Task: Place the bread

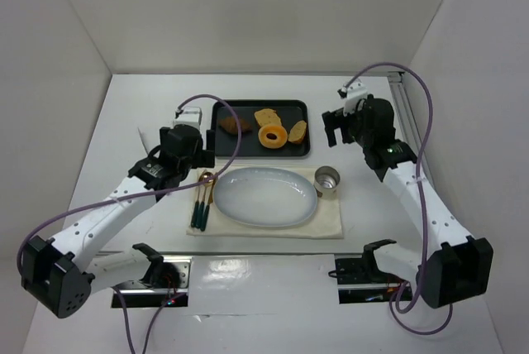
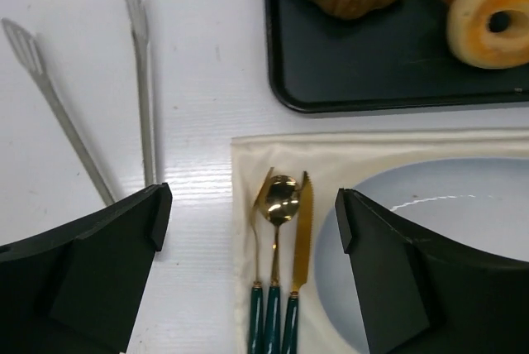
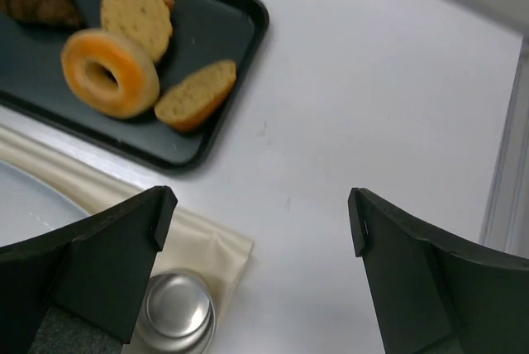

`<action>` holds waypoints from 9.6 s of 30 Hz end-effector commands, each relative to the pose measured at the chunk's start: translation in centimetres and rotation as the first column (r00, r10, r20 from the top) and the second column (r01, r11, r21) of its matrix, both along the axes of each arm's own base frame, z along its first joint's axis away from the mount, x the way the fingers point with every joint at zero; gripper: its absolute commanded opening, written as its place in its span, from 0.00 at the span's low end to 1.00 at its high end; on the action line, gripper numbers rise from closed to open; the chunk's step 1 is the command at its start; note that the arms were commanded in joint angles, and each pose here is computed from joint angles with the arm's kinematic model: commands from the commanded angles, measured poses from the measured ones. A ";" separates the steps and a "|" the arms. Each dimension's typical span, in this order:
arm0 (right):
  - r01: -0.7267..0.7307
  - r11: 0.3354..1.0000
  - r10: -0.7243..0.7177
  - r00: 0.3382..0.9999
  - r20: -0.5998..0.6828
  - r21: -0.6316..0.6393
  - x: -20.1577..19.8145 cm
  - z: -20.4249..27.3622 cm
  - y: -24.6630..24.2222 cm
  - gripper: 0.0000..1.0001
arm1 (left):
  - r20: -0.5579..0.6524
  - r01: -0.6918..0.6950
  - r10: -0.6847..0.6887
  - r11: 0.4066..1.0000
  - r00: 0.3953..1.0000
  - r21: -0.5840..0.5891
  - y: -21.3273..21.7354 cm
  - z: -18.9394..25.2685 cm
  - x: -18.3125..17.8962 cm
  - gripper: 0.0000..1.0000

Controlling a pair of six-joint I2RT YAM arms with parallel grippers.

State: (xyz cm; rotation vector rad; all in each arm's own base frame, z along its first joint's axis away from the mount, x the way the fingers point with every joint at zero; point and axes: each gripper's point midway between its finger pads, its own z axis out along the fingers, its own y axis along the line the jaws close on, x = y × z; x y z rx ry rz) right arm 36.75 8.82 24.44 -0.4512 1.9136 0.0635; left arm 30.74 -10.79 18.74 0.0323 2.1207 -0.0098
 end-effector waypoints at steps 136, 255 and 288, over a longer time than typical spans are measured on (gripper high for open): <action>-0.153 0.966 0.173 0.981 -0.082 0.211 -6.5 -3.0 -0.7 1.00 | -0.136 0.125 -0.181 0.931 0.974 -0.343 -0.6 3.7 0.8 0.50; -0.143 0.968 0.165 0.982 -0.092 0.208 -6.4 -3.3 -0.8 1.00 | -0.241 0.391 -0.495 0.841 0.835 -0.373 -9.2 1.9 -15.0 0.64; -0.155 0.967 0.176 0.980 -0.088 0.204 -6.4 -3.3 -0.7 1.00 | -0.236 0.425 -0.440 0.898 0.866 -0.116 -21.8 1.5 5.1 0.59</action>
